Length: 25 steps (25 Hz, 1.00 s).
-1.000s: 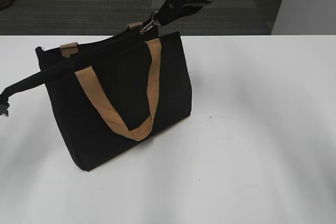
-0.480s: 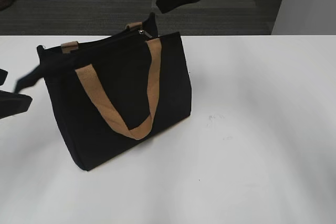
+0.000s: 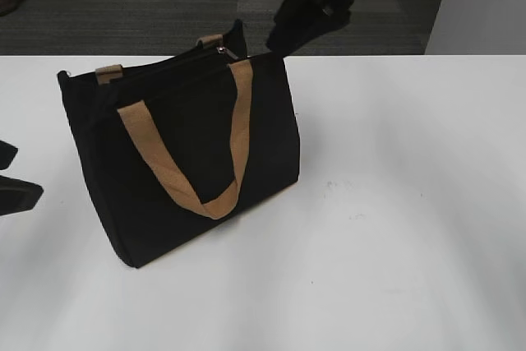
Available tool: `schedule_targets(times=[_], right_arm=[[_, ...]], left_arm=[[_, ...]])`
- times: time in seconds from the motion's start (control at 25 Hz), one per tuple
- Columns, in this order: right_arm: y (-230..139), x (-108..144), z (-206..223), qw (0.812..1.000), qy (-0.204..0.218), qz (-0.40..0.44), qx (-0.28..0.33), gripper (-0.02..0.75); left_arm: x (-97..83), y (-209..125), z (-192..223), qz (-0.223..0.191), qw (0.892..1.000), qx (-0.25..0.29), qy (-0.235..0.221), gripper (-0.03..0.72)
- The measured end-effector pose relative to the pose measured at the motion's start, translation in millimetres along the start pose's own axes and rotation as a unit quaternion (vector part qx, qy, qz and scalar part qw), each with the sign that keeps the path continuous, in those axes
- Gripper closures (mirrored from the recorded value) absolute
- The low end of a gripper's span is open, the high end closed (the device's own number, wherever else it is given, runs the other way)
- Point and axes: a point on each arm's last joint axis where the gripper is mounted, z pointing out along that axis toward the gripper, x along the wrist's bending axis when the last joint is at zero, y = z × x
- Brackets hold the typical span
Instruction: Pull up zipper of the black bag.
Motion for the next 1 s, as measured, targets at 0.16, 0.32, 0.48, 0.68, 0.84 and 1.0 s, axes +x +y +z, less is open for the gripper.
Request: schedule_targets(times=[0.16, 0.32, 0.48, 0.68, 0.84, 1.0], right_arm=[[-13.4, -5.8, -1.3, 0.996, -0.035, 0.025, 0.073, 0.306], [-30.3, -15.6, -6.4, 0.977, -0.105, 0.096, 0.16, 0.305], [-42.4, -24.0, -13.7, 0.943, -0.182, 0.185, 0.209, 0.305], [-52.2, -32.0, -24.0, 0.907, -0.23, 0.29, 0.203, 0.305], [-57.0, -34.6, -53.8, 0.897, -0.241, 0.334, 0.163, 0.305], [-62.1, -32.7, -94.6, 0.883, -0.271, 0.363, 0.125, 0.305]], left_arm=[[9.2, -11.1, -1.5, -0.036, 0.996, 0.061, 0.051, 0.239], [26.5, -13.3, -8.7, -0.129, 0.977, 0.125, 0.113, 0.278], [52.9, -0.7, -22.6, -0.224, 0.942, 0.155, 0.198, 0.282], [76.8, 24.2, -43.3, -0.28, 0.909, 0.19, 0.242, 0.284], [85.7, 42.3, -53.7, -0.29, 0.907, 0.172, 0.253, 0.285], [85.8, 52.6, -59.5, -0.304, 0.908, 0.156, 0.244, 0.285]])
